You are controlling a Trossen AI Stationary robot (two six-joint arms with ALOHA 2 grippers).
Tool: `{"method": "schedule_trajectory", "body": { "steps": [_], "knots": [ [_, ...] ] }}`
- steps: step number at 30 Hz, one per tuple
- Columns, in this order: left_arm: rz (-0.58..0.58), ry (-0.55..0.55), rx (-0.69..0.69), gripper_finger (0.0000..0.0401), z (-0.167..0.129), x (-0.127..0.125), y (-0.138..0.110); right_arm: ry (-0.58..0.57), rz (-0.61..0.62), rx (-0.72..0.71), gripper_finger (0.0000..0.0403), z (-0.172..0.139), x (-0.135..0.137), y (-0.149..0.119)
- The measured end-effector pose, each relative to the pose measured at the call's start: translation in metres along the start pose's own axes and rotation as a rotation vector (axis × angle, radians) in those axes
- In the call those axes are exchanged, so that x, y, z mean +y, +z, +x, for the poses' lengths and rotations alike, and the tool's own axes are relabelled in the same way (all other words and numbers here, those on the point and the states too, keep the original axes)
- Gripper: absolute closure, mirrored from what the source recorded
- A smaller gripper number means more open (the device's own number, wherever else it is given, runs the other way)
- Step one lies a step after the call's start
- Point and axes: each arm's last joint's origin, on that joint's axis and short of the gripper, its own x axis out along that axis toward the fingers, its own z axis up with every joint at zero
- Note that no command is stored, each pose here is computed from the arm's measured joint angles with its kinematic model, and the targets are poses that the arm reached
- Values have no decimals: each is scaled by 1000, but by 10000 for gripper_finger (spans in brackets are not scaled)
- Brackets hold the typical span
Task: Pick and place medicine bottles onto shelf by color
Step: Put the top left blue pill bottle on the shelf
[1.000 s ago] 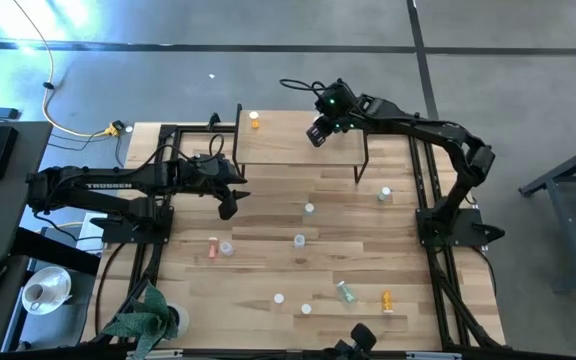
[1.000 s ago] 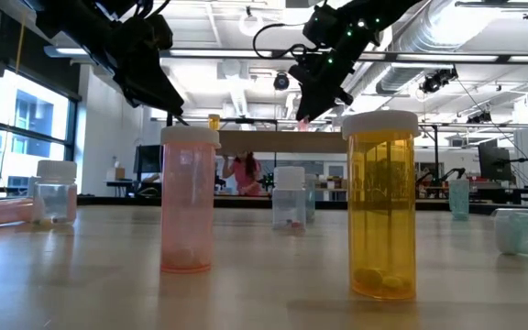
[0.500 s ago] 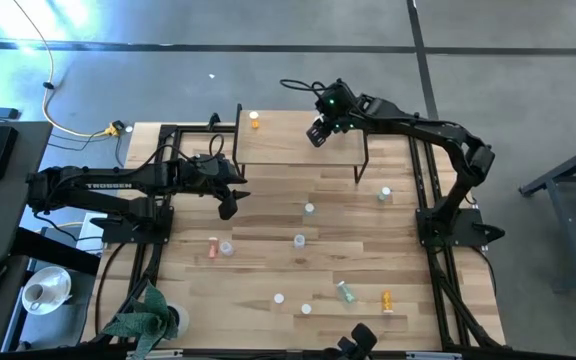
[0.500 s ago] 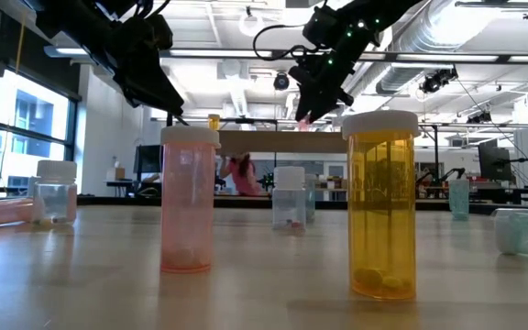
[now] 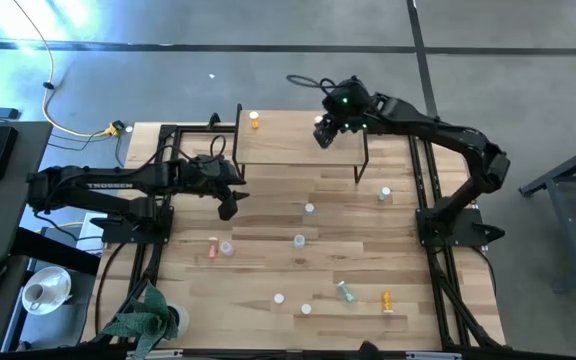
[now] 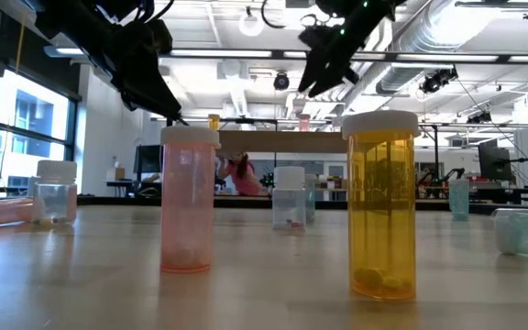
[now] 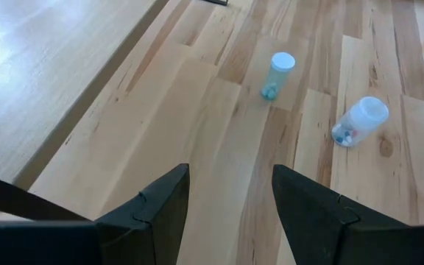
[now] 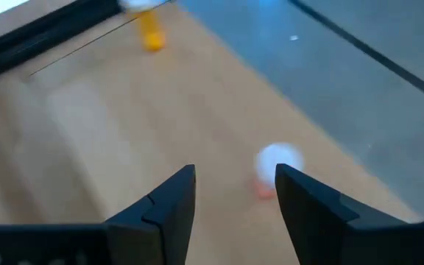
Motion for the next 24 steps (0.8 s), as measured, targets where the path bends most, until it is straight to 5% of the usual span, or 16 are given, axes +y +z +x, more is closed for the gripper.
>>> {"method": "schedule_trajectory", "body": {
  "steps": [11,24],
  "knots": [
    [1,5,38,216,10,0,-2,85,-177,81,224,-37,58,-21],
    [47,-11,-25,167,10,-2,4,119,-352,166,224,-47,114,-65]
  ]
}}
